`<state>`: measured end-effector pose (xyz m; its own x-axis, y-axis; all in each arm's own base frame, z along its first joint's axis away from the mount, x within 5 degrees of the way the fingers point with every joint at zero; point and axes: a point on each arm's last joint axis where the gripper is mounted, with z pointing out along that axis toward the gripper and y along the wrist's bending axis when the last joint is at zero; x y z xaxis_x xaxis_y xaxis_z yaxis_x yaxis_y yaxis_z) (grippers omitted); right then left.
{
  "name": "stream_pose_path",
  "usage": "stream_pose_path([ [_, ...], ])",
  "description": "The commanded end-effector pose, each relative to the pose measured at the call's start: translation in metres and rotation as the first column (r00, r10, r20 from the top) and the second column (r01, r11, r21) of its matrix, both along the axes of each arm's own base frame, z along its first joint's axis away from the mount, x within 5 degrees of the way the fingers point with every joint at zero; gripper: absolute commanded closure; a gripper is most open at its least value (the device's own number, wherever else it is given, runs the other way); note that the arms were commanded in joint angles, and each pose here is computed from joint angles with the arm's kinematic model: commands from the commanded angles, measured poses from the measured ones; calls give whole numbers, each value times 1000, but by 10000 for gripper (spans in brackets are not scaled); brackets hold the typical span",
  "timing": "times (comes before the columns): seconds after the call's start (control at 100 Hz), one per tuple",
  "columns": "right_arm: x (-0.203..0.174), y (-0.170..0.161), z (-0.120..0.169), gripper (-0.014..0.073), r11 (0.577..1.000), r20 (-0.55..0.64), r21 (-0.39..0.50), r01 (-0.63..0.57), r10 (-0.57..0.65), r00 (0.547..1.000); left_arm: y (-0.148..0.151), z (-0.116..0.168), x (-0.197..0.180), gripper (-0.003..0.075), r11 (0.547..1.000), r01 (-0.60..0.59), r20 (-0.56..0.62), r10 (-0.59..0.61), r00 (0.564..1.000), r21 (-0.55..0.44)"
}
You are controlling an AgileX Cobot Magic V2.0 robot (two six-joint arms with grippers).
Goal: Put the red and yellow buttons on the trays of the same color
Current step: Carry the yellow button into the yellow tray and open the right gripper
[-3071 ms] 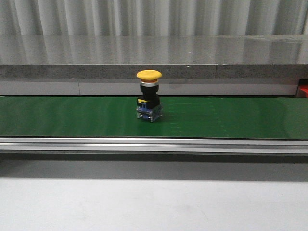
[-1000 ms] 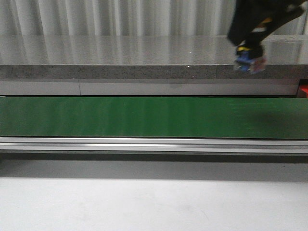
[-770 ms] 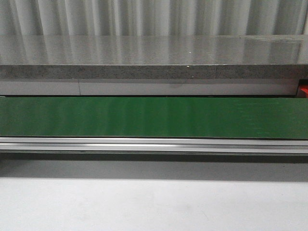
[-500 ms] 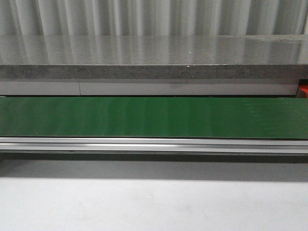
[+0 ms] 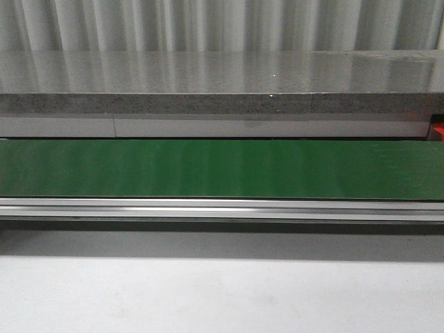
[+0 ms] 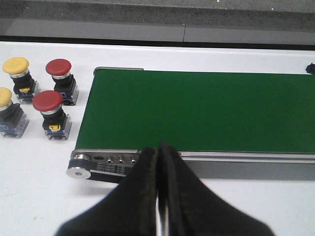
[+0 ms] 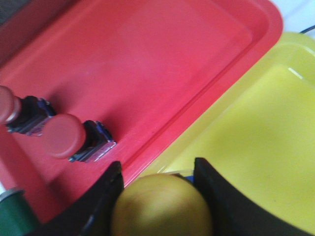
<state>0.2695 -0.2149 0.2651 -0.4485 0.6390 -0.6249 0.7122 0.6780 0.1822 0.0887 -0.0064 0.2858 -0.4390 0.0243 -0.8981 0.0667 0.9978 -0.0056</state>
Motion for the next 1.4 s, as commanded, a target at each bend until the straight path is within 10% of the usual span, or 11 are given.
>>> stream_pose_path([
  [0.0, 5, -8, 11, 431, 998, 76, -63, 20, -15, 997, -2, 15, 3, 741, 1000, 11, 96, -9, 995, -23],
  [1.39, 4, -29, -51, 431, 999, -59, 17, 52, -51, 997, -2, 15, 3, 741, 1000, 11, 96, -9, 995, -23],
])
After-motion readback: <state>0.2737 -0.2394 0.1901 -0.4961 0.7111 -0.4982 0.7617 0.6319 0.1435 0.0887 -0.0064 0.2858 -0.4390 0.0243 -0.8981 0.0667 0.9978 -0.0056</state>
